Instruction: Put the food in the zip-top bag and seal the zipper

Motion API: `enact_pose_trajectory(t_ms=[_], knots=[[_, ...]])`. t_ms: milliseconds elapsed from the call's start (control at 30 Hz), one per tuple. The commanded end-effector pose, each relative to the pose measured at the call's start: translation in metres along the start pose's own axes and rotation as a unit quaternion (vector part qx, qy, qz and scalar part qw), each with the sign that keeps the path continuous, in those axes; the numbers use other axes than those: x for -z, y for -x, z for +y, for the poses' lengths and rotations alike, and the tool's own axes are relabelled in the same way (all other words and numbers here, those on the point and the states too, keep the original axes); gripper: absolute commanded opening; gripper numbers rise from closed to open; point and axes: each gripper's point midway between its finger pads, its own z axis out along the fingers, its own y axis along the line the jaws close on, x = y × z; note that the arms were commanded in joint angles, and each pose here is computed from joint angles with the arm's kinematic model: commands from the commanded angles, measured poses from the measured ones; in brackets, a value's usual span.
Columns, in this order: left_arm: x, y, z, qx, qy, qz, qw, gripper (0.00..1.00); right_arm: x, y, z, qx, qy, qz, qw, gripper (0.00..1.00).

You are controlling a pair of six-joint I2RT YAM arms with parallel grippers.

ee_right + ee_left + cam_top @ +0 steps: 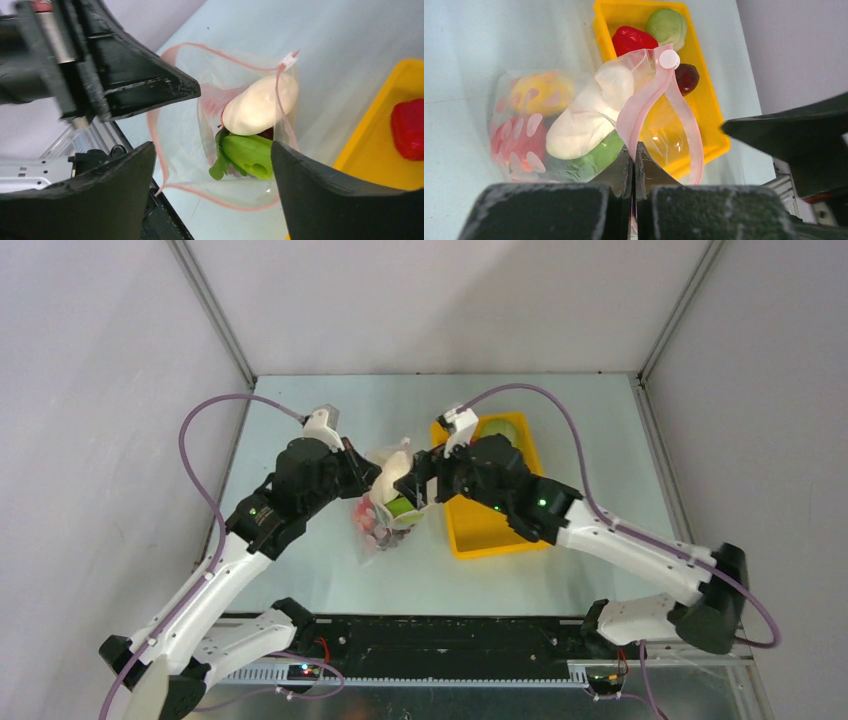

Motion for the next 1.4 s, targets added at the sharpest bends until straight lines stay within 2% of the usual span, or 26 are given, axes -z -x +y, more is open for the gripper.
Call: enact_pose_trajectory(t_ms=[0, 100, 200, 233, 333, 500, 800, 1067, 1267, 1367], knots=[[0.014, 0.036, -0.008, -0.005, -0.002, -0.061, 0.998, 0.00, 0.029, 0.034, -0.005, 0.036, 0.019, -0.075, 0.996, 0.97], [0.013, 0.036, -0.006, -0.006, 0.002, -0.062, 0.998, 0.00, 0.044, 0.037, -0.039, 0.022, -0.030, -0.111, 0.993, 0.99], [0.012, 0.036, -0.006, -0.009, 0.001, -0.061, 0.998, 0.00, 0.053, 0.027, -0.101, -0.033, -0.148, -0.111, 0.982, 0.99], [0.012, 0.036, -0.007, -0.009, -0.001, -0.061, 0.998, 0.00, 0.059, 0.018, -0.129, -0.051, -0.203, -0.097, 0.973, 1.00], [0.011, 0.034, -0.008, -0.012, -0.005, -0.057, 0.998, 0.00, 0.068, -0.004, -0.169, -0.137, -0.285, -0.078, 0.946, 1.00], [0.013, 0.031, -0.012, -0.024, -0.014, -0.039, 0.999, 0.00, 0.075, -0.042, -0.217, -0.185, -0.404, -0.054, 0.894, 0.99], [0.015, 0.030, -0.018, -0.054, -0.036, -0.035, 0.997, 0.00, 0.060, -0.077, -0.246, -0.252, -0.454, -0.036, 0.854, 0.99], [0.015, 0.027, -0.014, -0.065, -0.037, -0.037, 0.996, 0.00, 0.041, -0.086, -0.261, -0.304, -0.475, -0.071, 0.823, 1.00], [0.013, 0.022, -0.012, -0.062, -0.044, -0.029, 0.997, 0.00, 0.037, -0.099, -0.274, -0.353, -0.504, -0.103, 0.781, 1.00], [0.013, 0.021, -0.011, -0.061, -0.047, -0.028, 0.997, 0.00, 0.034, -0.101, -0.278, -0.361, -0.506, -0.109, 0.776, 0.99]])
